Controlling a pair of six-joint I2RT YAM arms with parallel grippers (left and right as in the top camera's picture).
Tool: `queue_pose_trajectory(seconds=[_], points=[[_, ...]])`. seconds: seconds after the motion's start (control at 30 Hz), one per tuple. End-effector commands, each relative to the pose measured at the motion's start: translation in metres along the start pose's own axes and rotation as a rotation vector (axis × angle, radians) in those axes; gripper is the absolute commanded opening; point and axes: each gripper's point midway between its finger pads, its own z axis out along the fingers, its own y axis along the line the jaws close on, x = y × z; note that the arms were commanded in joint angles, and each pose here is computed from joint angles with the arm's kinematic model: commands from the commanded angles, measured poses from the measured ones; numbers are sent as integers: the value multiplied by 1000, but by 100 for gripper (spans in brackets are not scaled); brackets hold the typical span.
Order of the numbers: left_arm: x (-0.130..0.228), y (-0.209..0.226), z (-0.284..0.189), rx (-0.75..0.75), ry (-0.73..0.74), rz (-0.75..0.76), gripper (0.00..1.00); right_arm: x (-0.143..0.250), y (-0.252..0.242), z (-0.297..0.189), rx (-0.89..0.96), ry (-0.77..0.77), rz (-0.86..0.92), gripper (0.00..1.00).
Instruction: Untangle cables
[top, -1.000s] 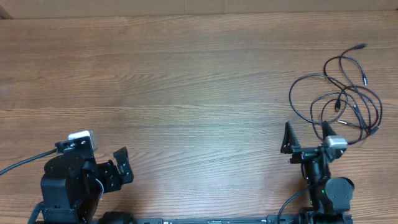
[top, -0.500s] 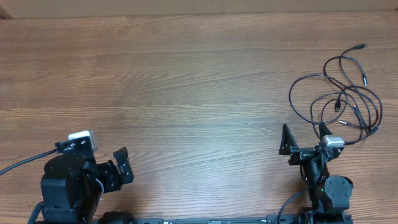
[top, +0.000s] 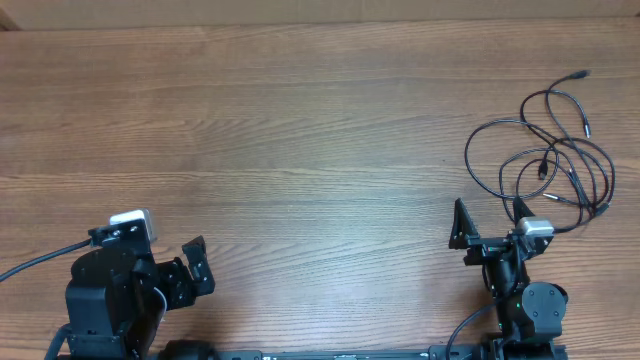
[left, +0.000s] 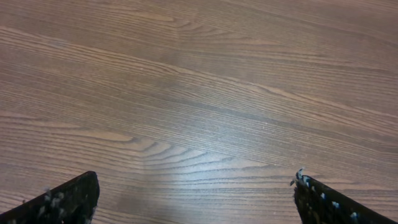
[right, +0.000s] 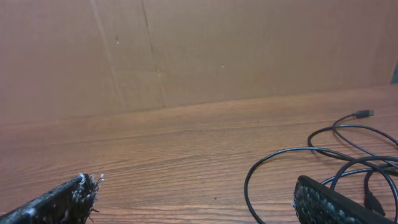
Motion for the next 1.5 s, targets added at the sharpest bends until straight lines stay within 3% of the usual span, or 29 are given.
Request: queue_pose_trajectory(seconds=[0.0,0.37,0.83,1.17,1.47], points=[[1,0,-1,5,-4,14,99,2,2,0,-12,-3,3,100],[1,1,-2,9,-44,14,100,2,2,0,-12,-3,3,100],[13,5,64,102,-380,-31,100,2,2,0,-12,-3,3,100],[-6,-2,87,202,-703,-22,100,2,2,0,-12,-3,3,100],[-21,-4,88,177,-922,122,99,2,2,0,-12,-3,3,100]])
